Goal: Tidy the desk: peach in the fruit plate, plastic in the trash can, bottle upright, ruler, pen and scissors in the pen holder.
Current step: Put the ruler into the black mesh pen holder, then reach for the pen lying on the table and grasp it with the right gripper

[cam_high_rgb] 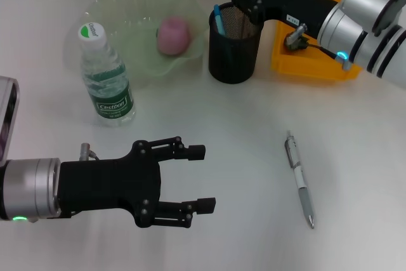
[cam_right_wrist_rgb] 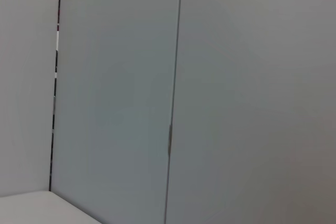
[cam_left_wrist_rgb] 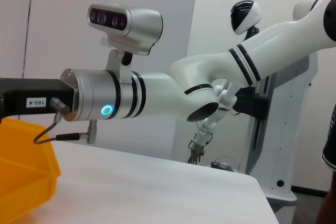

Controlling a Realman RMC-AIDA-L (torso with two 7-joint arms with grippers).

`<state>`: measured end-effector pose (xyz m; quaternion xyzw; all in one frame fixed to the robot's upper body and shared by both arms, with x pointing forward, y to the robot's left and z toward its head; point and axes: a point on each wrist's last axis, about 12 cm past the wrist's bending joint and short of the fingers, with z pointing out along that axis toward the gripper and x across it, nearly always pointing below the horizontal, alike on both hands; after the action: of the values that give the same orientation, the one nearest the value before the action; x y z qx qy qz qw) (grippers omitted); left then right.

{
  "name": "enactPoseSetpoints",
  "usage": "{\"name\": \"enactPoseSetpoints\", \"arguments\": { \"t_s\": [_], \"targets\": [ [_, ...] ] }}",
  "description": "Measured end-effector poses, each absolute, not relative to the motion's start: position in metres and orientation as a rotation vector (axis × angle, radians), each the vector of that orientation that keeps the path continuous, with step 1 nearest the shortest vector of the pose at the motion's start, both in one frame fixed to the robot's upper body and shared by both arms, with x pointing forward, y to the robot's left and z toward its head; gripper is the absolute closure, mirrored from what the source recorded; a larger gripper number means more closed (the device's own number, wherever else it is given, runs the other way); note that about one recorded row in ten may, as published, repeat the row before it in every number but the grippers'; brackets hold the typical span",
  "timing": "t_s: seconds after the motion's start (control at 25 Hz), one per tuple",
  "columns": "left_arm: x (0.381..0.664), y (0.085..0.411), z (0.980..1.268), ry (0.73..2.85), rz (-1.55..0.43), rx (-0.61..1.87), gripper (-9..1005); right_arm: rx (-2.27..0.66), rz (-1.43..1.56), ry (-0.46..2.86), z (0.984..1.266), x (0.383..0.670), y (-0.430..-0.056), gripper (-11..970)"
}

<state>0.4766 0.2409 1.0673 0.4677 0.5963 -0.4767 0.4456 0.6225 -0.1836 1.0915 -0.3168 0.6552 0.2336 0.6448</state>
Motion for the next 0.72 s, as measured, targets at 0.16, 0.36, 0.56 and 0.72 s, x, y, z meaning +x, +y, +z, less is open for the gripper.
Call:
{"name": "enactPoseSetpoints", "arguments": {
  "t_s": [0.16, 0.36, 0.56, 0.72],
  "targets": [
    [0.477, 0.241, 1.067, 1.477, -1.180, 1.159, 167, -0.721, 0.533, 1.489, 1.092, 0.622, -0.184, 419],
    [0.477, 0.241, 1.068, 1.477, -1.179, 1.158, 167, -0.719, 0.539, 1.482, 1.093, 0.622, -0.184, 408],
    [0.476, 0.242, 1.067, 1.478, -1.178, 1.154, 167, -0.659, 0.632, 1.427, 1.105, 0.617, -0.190, 372],
    [0.476, 0.242, 1.067, 1.477, -1.178, 1.151, 167, -0.590, 0.740, 1.408, 1.123, 0.610, -0.204, 300]
  ]
}}
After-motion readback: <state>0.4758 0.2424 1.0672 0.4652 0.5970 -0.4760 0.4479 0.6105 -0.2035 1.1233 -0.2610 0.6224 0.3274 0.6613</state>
